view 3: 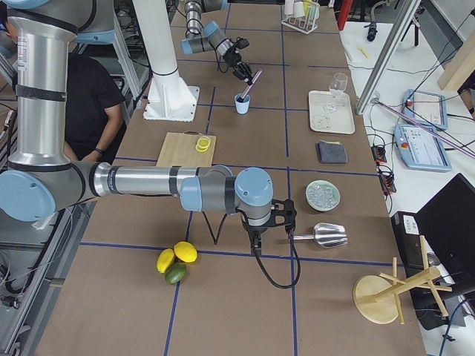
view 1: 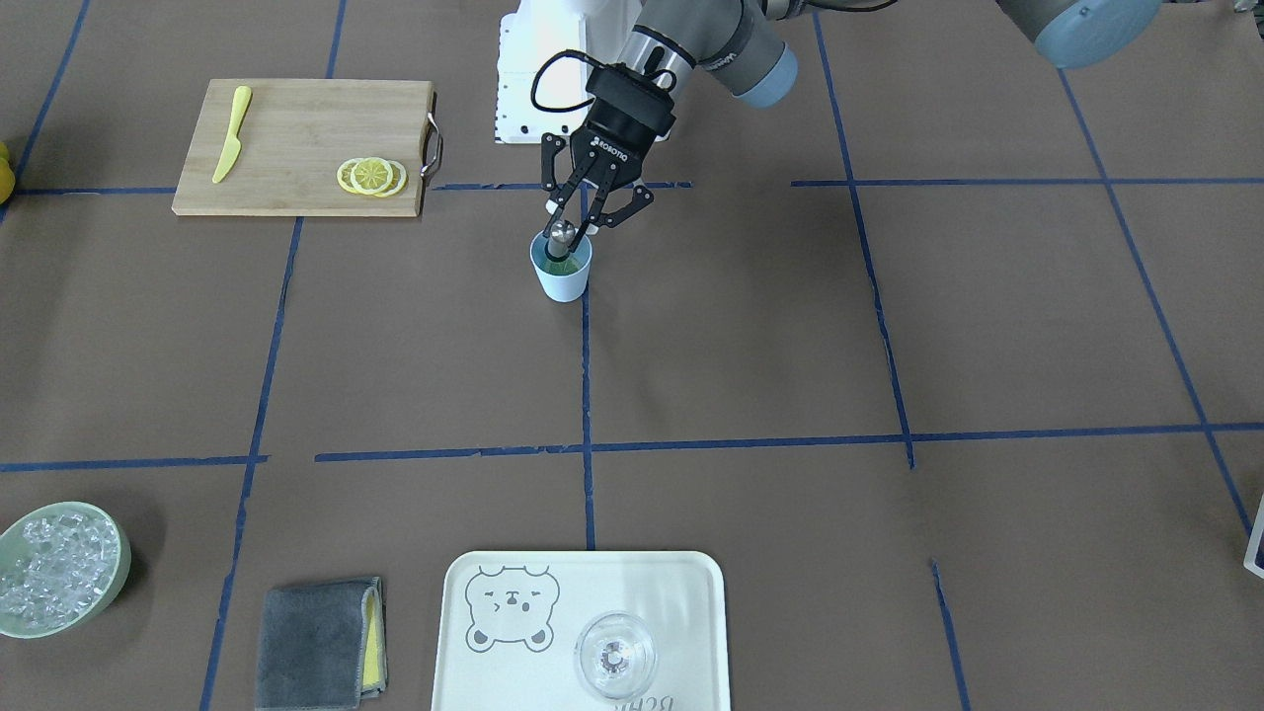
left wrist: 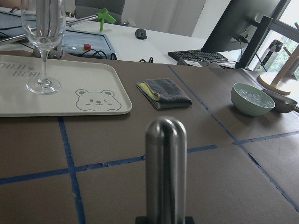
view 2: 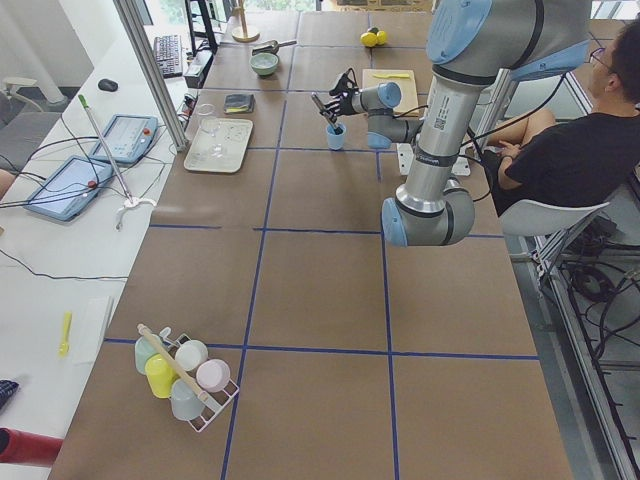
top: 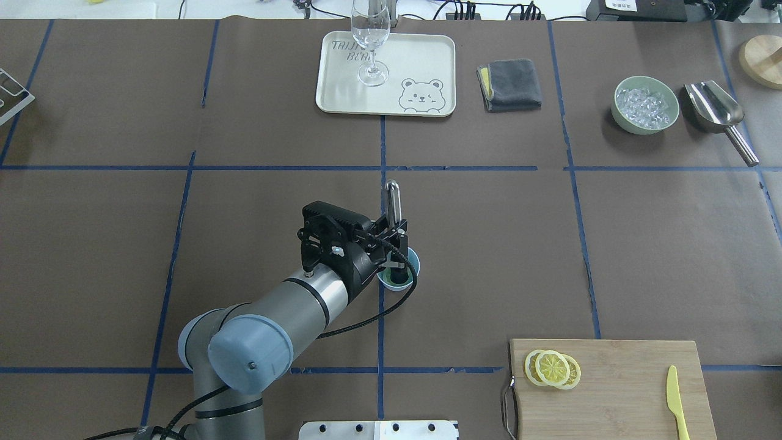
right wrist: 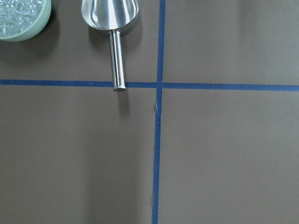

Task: Squeeze lemon into cup
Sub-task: 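Lift the metal stick out of the cup and carry it back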

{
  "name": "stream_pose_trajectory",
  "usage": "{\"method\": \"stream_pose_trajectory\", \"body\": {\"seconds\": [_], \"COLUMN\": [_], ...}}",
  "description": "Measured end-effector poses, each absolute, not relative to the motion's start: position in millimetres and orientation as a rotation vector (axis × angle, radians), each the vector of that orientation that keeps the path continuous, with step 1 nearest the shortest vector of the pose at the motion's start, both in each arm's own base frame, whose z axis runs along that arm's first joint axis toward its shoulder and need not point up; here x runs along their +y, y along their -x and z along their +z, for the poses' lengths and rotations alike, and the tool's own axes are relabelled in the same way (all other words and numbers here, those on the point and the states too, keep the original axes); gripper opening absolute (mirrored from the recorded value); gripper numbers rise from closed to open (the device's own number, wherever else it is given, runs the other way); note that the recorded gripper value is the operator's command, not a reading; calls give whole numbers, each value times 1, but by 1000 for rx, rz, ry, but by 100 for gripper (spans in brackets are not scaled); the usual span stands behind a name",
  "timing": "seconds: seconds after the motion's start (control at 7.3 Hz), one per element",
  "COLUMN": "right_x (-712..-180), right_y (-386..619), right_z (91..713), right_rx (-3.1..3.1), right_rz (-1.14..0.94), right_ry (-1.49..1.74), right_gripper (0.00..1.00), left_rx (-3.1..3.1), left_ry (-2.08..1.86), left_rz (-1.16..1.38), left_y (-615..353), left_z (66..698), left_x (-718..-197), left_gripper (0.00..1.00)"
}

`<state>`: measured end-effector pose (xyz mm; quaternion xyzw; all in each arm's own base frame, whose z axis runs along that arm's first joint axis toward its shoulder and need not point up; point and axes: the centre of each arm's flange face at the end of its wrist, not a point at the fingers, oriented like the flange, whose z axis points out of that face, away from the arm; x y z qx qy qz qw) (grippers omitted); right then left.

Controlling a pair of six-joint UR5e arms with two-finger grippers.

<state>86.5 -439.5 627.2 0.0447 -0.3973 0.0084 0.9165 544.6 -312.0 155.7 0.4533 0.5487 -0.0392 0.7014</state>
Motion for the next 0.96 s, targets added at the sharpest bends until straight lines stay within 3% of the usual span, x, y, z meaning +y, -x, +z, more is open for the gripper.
{"method": "stream_pose_trajectory", "body": {"seconds": [0.41,0.96], "right_x": [-440,-442], "right_y": [-87,-87], "right_z": [626,620], "right_rx": [-817,-816], "right_rz": [17,23], "right_ry": [-95,-102], "right_gripper": [100,100], "left_rx": [1244,1120], "left_ry": [-1084,-888], "left_rz": [-42,73], "left_y": [-490,-418], "left_z": [129,166], "left_x": [-344,-388], "left_gripper": [0,0]}}
